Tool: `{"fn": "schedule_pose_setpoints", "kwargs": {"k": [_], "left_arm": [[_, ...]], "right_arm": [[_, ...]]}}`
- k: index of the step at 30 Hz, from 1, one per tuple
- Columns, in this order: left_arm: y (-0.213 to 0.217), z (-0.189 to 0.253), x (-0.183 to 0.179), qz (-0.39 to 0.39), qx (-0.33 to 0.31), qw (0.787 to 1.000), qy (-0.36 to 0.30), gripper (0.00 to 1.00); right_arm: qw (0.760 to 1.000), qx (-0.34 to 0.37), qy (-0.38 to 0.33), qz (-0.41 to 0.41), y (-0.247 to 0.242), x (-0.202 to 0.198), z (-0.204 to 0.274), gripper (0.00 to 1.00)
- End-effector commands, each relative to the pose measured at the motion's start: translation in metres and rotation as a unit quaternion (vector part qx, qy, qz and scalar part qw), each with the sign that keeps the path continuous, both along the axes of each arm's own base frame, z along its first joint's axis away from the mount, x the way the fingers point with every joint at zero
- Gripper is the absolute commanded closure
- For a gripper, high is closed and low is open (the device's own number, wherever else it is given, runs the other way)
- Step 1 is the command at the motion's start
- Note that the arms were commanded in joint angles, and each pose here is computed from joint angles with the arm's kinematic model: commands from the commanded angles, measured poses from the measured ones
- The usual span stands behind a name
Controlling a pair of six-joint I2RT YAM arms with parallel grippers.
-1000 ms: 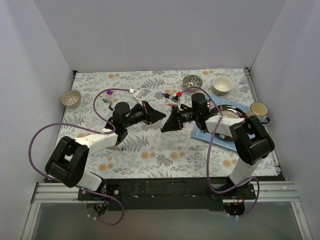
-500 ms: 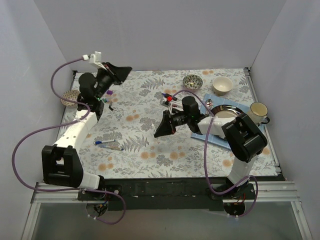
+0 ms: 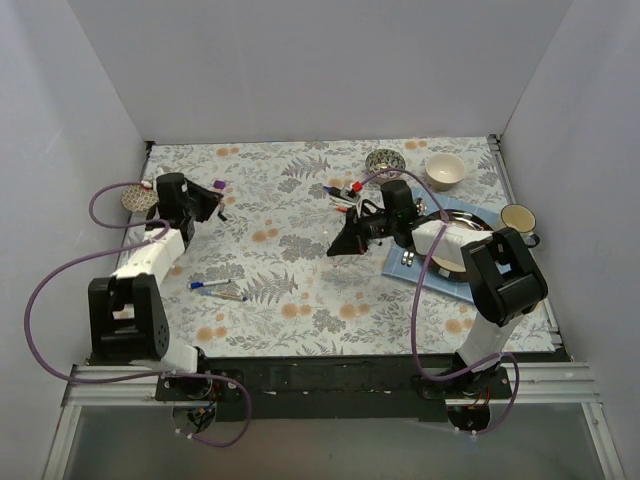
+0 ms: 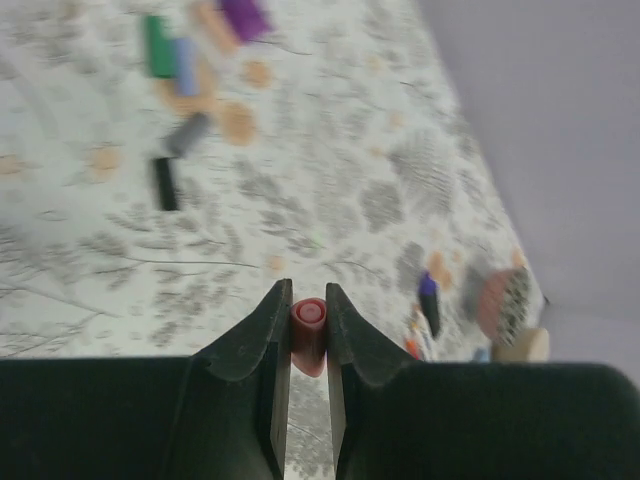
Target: Open the pen caps
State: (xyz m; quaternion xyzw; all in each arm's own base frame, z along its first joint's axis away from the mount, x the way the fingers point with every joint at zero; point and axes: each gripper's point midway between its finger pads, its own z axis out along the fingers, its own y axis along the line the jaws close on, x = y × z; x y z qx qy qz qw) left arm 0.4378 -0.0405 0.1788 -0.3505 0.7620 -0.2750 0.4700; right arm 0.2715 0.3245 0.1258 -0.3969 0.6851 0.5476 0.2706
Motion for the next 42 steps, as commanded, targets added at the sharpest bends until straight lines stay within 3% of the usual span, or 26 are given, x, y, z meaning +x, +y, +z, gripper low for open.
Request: {"fn": "schedule_pose_setpoints", "kwargs": {"k": [1, 4, 9, 10, 12, 18, 22, 27, 29, 30, 32, 37, 41, 42], "left_arm": [[0.042, -0.059, -0.007, 0.103, -0.038, 0.980, 0.168, 1.00], [0.049, -0.099, -0.003, 0.111, -0.054, 0.964, 0.234, 1.00], [0.072, -0.127, 0.026, 0.133, -0.037, 0.952, 0.274, 0.99], [0.073, -0.130, 0.026, 0.134, -0.034, 0.949, 0.282, 0.90], [0.079, -0.131, 0.031, 0.144, -0.021, 0.947, 0.285, 0.86], [0.089, -0.122, 0.029, 0.155, -0.011, 0.949, 0.274, 0.41], [0.081, -0.091, 0.028, 0.134, -0.017, 0.964, 0.230, 0.24], [0.019, -0.023, 0.006, -0.036, -0.053, 0.992, 0.108, 0.12], [-0.011, -0.010, -0.010, -0.113, -0.053, 0.991, 0.051, 0.09], [-0.032, 0.015, -0.023, -0.174, -0.044, 0.984, 0.005, 0.02], [-0.047, 0.020, -0.041, -0.211, -0.016, 0.977, -0.017, 0.02], [-0.050, 0.027, -0.085, -0.221, 0.085, 0.971, -0.045, 0.02], [-0.052, 0.022, -0.111, -0.214, 0.119, 0.968, -0.057, 0.02], [-0.050, 0.021, -0.112, -0.208, 0.125, 0.968, -0.056, 0.02]], "right_arm": [[0.998, 0.007, -0.052, -0.017, -0.012, 0.017, 0.023, 0.99], [0.998, 0.008, -0.055, -0.021, -0.015, 0.020, 0.024, 0.99], [0.998, 0.001, -0.050, -0.031, -0.019, 0.027, 0.021, 0.99], [0.998, -0.003, -0.060, -0.032, -0.021, 0.029, 0.019, 0.99], [0.997, -0.018, -0.059, -0.044, -0.026, 0.037, 0.014, 0.99], [0.990, -0.079, -0.087, -0.078, -0.042, 0.064, -0.003, 0.99], [0.978, -0.143, -0.116, -0.097, -0.057, 0.083, -0.014, 0.99], [0.939, -0.266, -0.192, -0.105, -0.087, 0.120, -0.030, 0.99], [0.924, -0.307, -0.202, -0.104, -0.098, 0.130, -0.031, 0.99], [0.920, -0.325, -0.199, -0.091, -0.101, 0.132, -0.042, 0.99], [0.905, -0.360, -0.212, -0.082, -0.109, 0.143, -0.040, 0.99], [0.879, -0.422, -0.216, -0.056, -0.118, 0.163, -0.060, 0.93], [0.865, -0.452, -0.214, -0.039, -0.119, 0.172, -0.068, 0.89], [0.863, -0.455, -0.217, -0.037, -0.116, 0.174, -0.069, 0.83]]}}
